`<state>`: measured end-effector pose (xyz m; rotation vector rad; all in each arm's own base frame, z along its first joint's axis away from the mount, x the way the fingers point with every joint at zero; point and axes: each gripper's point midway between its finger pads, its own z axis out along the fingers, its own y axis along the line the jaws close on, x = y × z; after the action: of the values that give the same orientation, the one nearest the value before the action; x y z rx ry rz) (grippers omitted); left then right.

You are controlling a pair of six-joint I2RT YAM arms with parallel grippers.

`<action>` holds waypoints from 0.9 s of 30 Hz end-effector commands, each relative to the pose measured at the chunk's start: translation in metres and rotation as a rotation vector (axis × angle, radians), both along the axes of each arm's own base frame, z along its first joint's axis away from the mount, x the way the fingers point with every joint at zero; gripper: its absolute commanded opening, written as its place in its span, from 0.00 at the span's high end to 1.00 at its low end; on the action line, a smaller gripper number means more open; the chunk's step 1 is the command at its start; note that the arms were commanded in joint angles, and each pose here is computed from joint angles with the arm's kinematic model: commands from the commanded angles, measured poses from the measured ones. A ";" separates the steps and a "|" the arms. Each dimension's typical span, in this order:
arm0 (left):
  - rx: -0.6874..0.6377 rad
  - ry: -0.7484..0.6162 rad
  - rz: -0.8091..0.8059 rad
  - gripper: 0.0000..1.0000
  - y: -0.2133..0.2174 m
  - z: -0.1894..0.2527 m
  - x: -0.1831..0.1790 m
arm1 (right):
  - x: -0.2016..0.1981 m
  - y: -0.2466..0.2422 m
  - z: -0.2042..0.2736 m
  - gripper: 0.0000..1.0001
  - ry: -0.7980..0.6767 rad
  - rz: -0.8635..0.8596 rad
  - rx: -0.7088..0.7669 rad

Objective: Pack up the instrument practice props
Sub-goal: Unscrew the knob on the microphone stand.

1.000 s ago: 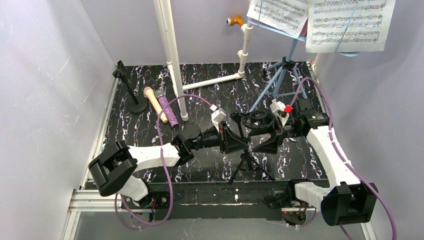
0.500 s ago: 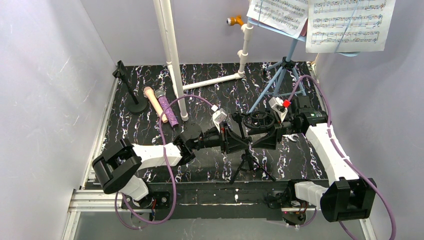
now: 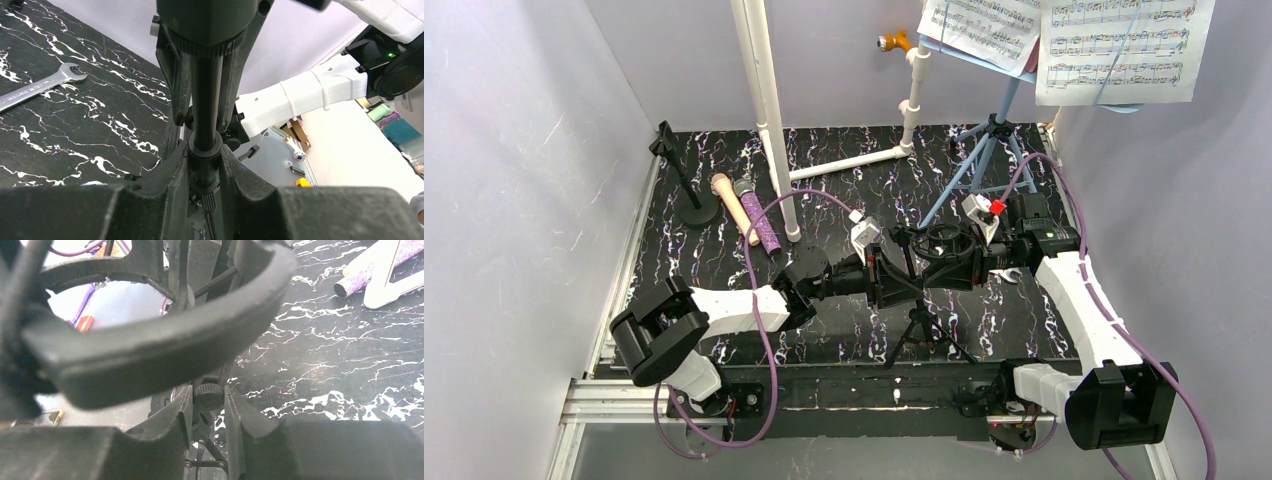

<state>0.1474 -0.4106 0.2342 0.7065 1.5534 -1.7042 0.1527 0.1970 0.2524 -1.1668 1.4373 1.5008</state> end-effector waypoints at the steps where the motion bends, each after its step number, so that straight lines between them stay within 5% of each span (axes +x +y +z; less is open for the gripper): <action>1: -0.130 -0.086 -0.004 1.00 -0.001 0.047 -0.001 | -0.004 0.000 0.006 0.73 -0.010 0.009 0.026; 7: -0.128 -0.123 -0.001 1.00 0.001 0.047 -0.003 | -0.005 0.000 0.007 0.99 0.021 0.007 0.022; 18: 0.020 -0.375 0.025 1.00 0.009 0.040 -0.001 | 0.003 0.001 0.009 0.99 0.291 -0.013 -0.012; 23: 0.120 -0.485 0.057 1.00 0.019 0.020 0.006 | 0.048 0.006 0.006 0.99 0.587 -0.234 0.013; 27: 0.190 -0.518 0.078 1.00 0.024 0.008 0.011 | 0.046 0.005 -0.006 0.99 0.647 -0.267 -0.003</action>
<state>0.1609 -0.3943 0.2122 0.9852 1.5153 -1.2965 0.1696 0.2029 0.2243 -0.6768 1.8935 1.8069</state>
